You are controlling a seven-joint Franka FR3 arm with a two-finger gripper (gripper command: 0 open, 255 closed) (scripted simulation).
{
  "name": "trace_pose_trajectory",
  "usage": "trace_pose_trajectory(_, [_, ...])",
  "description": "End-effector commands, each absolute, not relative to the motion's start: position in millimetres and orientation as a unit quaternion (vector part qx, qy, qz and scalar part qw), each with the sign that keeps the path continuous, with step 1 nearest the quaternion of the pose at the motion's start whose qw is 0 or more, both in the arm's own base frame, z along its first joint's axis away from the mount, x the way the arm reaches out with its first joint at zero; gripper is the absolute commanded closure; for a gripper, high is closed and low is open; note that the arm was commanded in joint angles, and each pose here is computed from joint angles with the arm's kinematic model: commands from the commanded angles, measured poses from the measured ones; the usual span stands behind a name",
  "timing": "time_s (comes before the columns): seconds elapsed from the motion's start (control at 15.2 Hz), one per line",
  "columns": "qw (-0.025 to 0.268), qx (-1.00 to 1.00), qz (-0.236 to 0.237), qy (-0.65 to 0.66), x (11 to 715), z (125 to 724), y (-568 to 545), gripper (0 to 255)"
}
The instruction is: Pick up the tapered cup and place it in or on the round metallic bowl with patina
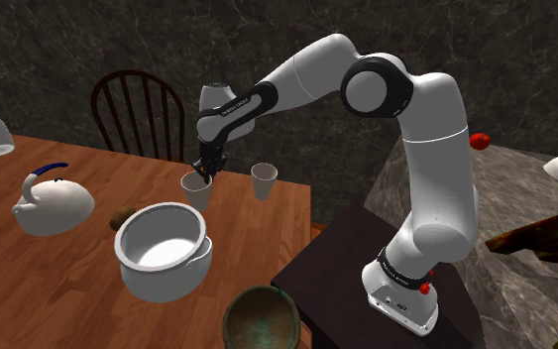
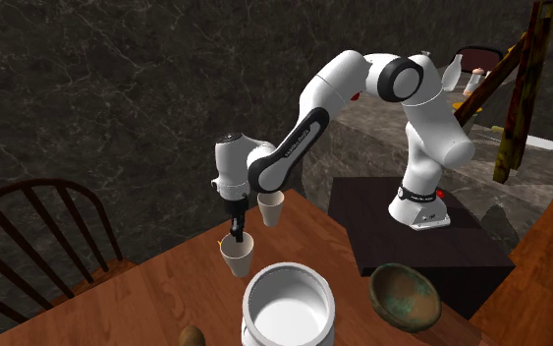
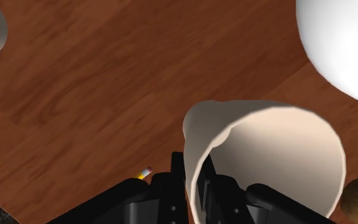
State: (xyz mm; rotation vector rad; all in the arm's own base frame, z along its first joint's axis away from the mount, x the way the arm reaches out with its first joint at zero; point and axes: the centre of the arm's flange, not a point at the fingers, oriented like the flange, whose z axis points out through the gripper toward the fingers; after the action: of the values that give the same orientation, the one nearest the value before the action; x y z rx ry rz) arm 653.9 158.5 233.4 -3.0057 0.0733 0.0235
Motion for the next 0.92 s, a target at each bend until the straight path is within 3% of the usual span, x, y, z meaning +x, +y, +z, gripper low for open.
trace_pose_trajectory(0.0, [0.067,-0.997,0.008,0.024,654,244,158,255])
trace_pose_trajectory(0.86, [0.067,-0.997,0.008,0.024,654,312,158,255])
